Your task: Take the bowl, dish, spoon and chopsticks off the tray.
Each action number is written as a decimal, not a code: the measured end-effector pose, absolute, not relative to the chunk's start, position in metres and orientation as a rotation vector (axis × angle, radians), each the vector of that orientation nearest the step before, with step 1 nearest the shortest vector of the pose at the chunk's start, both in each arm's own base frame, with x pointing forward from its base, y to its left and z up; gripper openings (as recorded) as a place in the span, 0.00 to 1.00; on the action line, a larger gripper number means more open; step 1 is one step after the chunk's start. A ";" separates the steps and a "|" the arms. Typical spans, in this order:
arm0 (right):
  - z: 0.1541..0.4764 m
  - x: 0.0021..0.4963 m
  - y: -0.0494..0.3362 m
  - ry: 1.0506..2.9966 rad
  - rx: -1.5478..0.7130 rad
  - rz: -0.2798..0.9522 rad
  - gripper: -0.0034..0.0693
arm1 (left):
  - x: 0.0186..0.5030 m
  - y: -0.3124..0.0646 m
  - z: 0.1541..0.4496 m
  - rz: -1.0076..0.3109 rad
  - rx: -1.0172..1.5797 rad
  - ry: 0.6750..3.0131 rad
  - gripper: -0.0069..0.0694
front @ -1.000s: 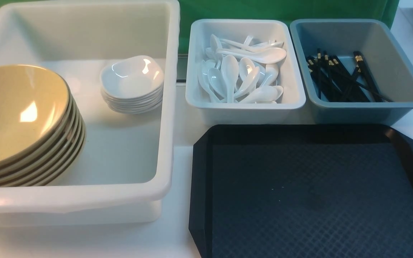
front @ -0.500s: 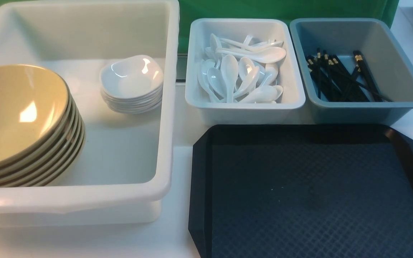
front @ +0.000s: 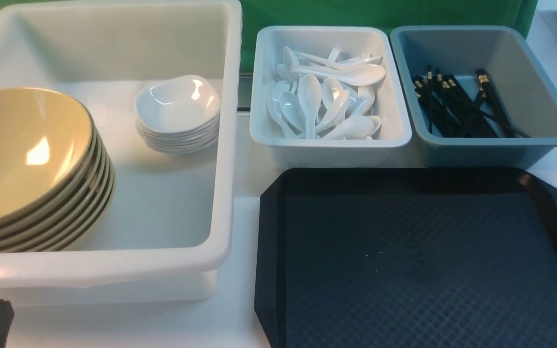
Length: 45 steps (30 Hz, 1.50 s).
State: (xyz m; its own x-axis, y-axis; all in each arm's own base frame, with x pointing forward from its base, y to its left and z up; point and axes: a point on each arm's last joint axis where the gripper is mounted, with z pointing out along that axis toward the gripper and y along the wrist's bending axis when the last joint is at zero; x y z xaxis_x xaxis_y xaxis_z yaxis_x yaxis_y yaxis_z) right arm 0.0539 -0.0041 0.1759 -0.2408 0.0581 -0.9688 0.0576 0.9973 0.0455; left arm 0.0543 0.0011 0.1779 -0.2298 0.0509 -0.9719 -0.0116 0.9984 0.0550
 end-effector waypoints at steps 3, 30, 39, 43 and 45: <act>0.176 0.054 -0.004 1.815 0.085 0.001 0.13 | 0.054 0.001 0.178 0.058 0.029 1.802 0.08; 0.176 0.054 -0.004 1.815 0.085 0.001 0.16 | 0.054 0.001 0.178 0.056 0.026 1.803 0.08; 0.176 0.054 -0.004 1.815 0.085 0.001 0.18 | 0.054 0.001 0.178 0.055 0.027 1.803 0.08; 0.176 0.054 -0.004 1.815 0.085 0.001 0.18 | 0.054 0.001 0.178 0.055 0.027 1.803 0.08; 0.176 0.054 -0.004 1.815 0.085 0.001 0.18 | 0.054 0.001 0.178 0.055 0.027 1.803 0.08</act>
